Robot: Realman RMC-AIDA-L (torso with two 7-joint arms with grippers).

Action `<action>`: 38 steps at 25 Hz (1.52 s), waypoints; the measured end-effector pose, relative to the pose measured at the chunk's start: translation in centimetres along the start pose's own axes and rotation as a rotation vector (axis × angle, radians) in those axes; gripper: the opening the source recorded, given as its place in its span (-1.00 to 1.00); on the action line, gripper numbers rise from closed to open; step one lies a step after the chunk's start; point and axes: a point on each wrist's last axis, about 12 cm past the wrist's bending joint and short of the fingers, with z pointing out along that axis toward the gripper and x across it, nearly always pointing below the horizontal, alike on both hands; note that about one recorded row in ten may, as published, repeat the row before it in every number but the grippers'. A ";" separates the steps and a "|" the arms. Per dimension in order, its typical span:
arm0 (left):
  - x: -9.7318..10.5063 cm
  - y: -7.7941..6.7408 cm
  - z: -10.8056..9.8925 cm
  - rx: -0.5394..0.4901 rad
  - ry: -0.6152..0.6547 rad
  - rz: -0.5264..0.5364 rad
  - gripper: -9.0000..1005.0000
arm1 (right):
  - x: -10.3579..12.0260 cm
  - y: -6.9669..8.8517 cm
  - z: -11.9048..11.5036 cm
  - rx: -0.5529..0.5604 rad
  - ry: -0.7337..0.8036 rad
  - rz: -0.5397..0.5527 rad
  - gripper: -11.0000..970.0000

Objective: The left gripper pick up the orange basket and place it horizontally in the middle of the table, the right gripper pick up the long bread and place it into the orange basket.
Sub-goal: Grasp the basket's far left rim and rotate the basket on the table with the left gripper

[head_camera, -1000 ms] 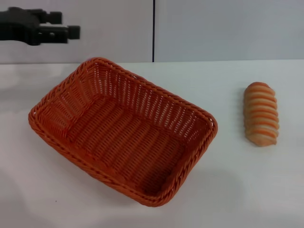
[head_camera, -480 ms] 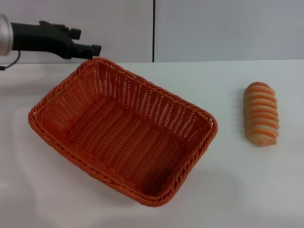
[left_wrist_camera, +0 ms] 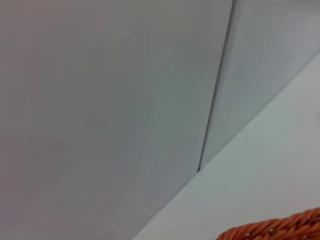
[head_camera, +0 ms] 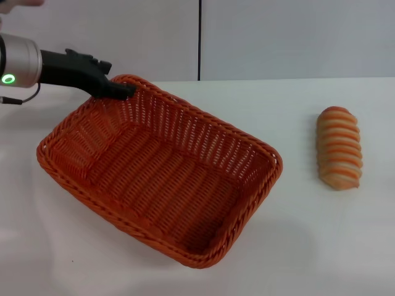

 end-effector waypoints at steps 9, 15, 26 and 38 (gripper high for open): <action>0.3 -0.2 1.1 -0.005 0.021 -0.001 0.59 | 0.1 0.1 0.2 -0.010 0.005 0.000 0.04; 0.3 0.0 1.2 -0.021 0.020 -0.001 0.45 | 0.0 0.1 0.2 -0.011 0.005 -0.001 0.04; 0.5 0.0 1.0 -0.024 0.023 0.003 -0.24 | -0.1 -0.2 0.0 0.004 -0.003 -0.005 0.04; 0.7 0.1 0.8 -0.028 0.019 -0.051 -0.57 | -0.1 -0.1 0.1 0.003 -0.004 -0.004 0.04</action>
